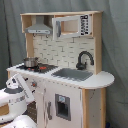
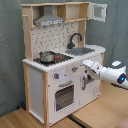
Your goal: Play with the kitchen
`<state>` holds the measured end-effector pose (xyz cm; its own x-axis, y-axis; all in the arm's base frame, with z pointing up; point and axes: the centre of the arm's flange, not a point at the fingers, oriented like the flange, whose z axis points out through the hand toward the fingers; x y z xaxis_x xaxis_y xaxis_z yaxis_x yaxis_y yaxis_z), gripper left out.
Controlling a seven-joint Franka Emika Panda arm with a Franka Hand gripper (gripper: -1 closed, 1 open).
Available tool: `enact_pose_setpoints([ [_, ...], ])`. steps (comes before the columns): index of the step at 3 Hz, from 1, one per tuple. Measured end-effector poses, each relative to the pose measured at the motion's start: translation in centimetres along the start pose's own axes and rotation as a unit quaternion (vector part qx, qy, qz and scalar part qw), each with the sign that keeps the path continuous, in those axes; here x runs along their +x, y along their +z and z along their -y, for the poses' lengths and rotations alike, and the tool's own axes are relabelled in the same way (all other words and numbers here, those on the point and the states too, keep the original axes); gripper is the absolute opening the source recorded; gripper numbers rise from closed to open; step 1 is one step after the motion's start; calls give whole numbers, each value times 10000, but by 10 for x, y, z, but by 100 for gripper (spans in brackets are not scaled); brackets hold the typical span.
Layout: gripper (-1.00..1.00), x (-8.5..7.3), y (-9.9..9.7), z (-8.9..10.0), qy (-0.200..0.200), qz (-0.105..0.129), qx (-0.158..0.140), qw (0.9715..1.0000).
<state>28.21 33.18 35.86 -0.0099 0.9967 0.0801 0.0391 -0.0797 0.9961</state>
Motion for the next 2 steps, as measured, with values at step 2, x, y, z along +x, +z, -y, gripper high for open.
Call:
enact_pose_setpoints([
  [2,100,2,22,14,182,-228,151,9995],
])
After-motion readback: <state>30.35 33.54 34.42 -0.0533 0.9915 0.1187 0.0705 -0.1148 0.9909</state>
